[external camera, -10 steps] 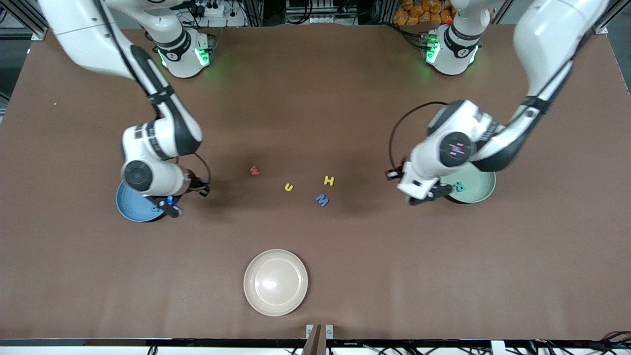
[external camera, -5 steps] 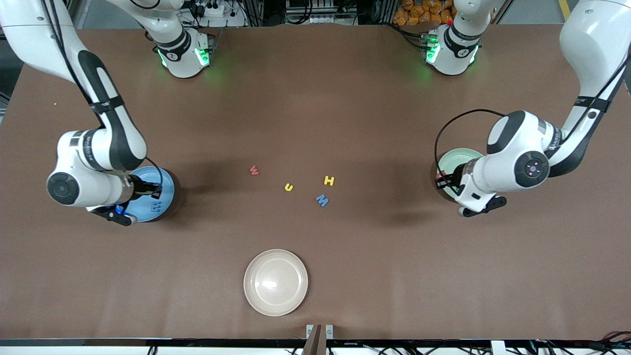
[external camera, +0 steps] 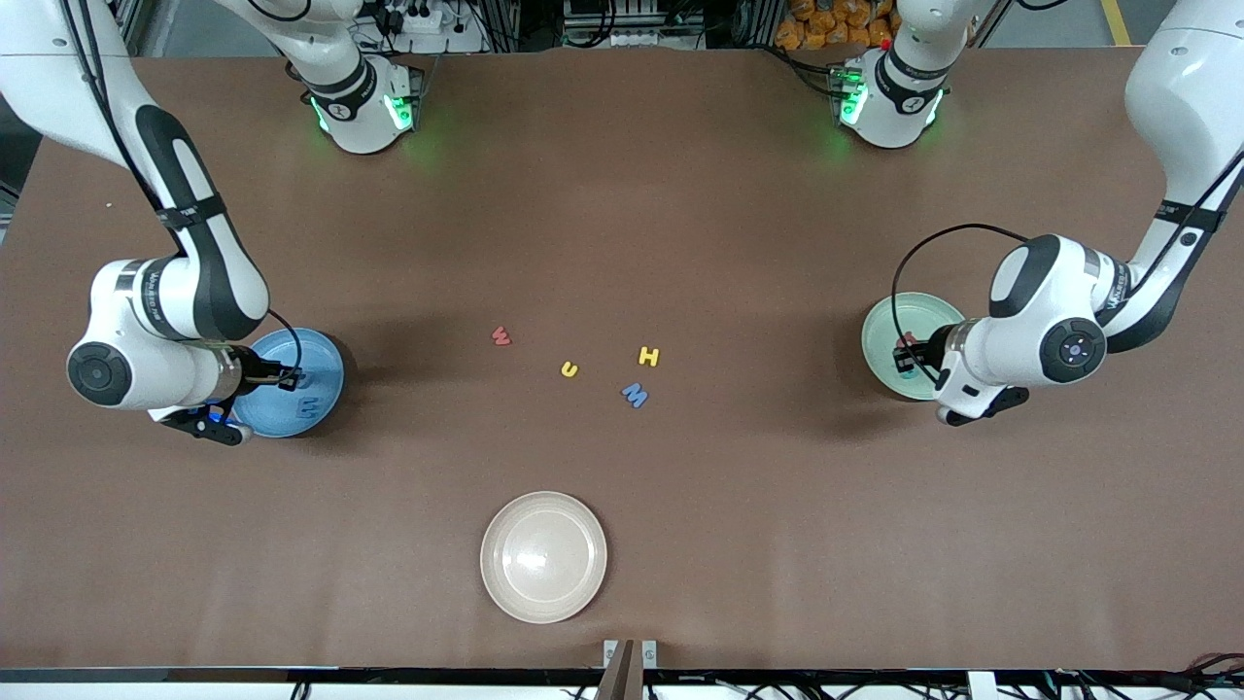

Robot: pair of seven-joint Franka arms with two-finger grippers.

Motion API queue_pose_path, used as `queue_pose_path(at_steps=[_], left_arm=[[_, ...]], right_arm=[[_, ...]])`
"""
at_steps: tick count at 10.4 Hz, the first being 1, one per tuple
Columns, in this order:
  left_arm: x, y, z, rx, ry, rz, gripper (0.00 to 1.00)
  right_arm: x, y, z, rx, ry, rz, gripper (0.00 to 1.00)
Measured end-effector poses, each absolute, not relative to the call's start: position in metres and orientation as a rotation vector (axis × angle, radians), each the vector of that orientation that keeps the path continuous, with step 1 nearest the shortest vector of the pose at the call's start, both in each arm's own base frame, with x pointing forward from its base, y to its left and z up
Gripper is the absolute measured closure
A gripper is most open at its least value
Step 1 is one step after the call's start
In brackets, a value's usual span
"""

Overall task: Sort upper and lower case letters into plates
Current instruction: 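Open both grippers to drop the letters onto the plates, then move the right gripper to the pink M while the left gripper reaches the yellow H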

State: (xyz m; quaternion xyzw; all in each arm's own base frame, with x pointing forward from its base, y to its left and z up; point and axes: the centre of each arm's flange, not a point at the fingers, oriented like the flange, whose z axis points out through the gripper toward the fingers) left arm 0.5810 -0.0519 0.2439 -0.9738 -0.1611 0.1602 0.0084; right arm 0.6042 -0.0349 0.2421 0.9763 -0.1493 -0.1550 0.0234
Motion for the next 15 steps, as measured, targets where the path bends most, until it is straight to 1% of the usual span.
queue_pose_path(at_steps=[2, 3, 4, 6, 7, 8, 12, 15], left_arm=[[0.58, -0.041, 0.239, -3.025, -0.506, 0.492, 0.64], [0.579, -0.039, 0.235, -3.015, -0.492, 0.483, 0.63], [0.578, -0.037, 0.232, -3.008, -0.483, 0.478, 0.53], [0.578, -0.035, 0.23, -3.01, -0.456, 0.473, 0.29], [0.579, -0.035, 0.231, -3.013, -0.449, 0.469, 0.14], [0.58, -0.037, 0.234, -3.019, -0.437, 0.46, 0.01], [0.586, -0.08, 0.271, -3.069, -0.329, 0.364, 0.0], [0.578, -0.133, 0.292, -3.108, -0.177, 0.322, 0.0]], right_arm=[[0.604, -0.033, 0.242, 3.023, -0.457, -0.48, 0.23], [0.604, -0.028, 0.242, 3.022, -0.456, -0.48, 0.17], [0.605, -0.015, 0.242, 3.011, -0.484, -0.478, 0.19], [0.604, 0.03, 0.241, 2.98, -0.584, -0.477, 0.18], [0.602, 0.056, 0.24, 2.982, -0.641, -0.494, 0.18], [0.599, 0.081, 0.239, 2.975, -0.701, -0.507, 0.19], [0.584, 0.166, 0.231, 2.916, -0.954, -0.442, 0.18], [0.558, 0.216, 0.209, 2.895, -1.152, -0.343, 0.19]])
